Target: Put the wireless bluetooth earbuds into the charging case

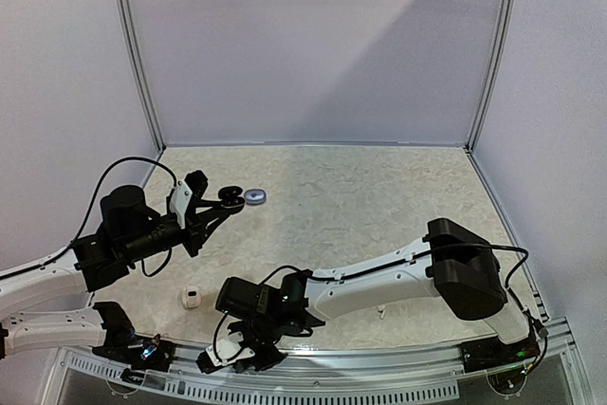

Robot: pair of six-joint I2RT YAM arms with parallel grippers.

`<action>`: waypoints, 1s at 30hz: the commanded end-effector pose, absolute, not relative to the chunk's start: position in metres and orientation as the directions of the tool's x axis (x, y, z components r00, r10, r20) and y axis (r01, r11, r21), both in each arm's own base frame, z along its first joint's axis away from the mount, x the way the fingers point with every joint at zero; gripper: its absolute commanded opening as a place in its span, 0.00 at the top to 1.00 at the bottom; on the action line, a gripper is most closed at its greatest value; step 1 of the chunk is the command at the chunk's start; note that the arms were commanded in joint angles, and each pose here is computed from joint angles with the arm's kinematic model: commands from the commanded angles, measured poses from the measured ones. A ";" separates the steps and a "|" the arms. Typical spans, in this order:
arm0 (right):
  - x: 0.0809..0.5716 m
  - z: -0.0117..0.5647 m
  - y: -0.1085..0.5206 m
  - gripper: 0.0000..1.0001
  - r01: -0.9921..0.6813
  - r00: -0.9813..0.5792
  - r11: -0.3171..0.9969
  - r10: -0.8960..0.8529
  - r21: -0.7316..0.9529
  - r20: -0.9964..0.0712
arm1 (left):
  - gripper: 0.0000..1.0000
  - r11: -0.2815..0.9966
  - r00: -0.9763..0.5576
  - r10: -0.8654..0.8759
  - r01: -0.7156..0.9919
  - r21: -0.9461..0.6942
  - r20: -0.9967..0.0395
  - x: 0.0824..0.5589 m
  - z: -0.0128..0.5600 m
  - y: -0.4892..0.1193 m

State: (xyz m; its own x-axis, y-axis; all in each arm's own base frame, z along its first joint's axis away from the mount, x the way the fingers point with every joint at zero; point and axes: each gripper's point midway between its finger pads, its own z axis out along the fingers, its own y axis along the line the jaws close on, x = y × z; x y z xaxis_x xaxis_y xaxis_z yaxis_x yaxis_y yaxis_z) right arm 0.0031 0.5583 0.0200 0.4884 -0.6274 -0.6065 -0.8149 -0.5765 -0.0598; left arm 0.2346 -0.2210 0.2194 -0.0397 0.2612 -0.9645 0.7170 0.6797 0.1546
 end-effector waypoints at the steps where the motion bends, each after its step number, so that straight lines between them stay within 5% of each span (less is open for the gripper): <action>1: 0.040 0.053 0.573 0.90 -0.890 0.409 -0.436 -0.631 -0.134 -0.659 | 1.00 0.682 -0.036 0.260 0.714 0.157 -0.965 0.236 0.218 -0.219; 7: 0.077 0.106 0.584 0.91 -0.955 0.278 -0.255 -0.577 -0.155 -0.768 | 1.00 0.692 -0.035 0.260 0.704 0.161 -0.965 0.238 0.218 -0.217; 17: 0.167 0.129 0.530 0.91 -0.934 -0.248 0.355 -0.557 0.043 -0.793 | 1.00 0.704 -0.031 0.259 0.690 0.167 -0.965 0.241 0.220 -0.214; 25: 0.205 0.100 0.437 0.92 -0.670 -0.614 0.736 -0.476 0.097 -0.630 | 1.00 0.703 -0.020 0.267 0.688 0.180 -0.964 0.241 0.221 -0.212; 30: 0.207 0.087 0.392 0.88 -0.516 -0.788 0.844 -0.401 0.147 -0.468 | 1.00 0.700 -0.015 0.270 0.690 0.186 -0.963 0.241 0.222 -0.212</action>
State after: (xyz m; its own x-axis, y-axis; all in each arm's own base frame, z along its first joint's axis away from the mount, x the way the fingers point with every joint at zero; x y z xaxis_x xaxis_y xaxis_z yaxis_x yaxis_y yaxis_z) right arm 0.1995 0.4429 0.0910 -0.6080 -0.5151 -0.6041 -0.7076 0.6967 0.1182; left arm 0.2382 -0.2167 0.2209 -0.0297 0.2685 -0.9628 0.7022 0.6912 0.1711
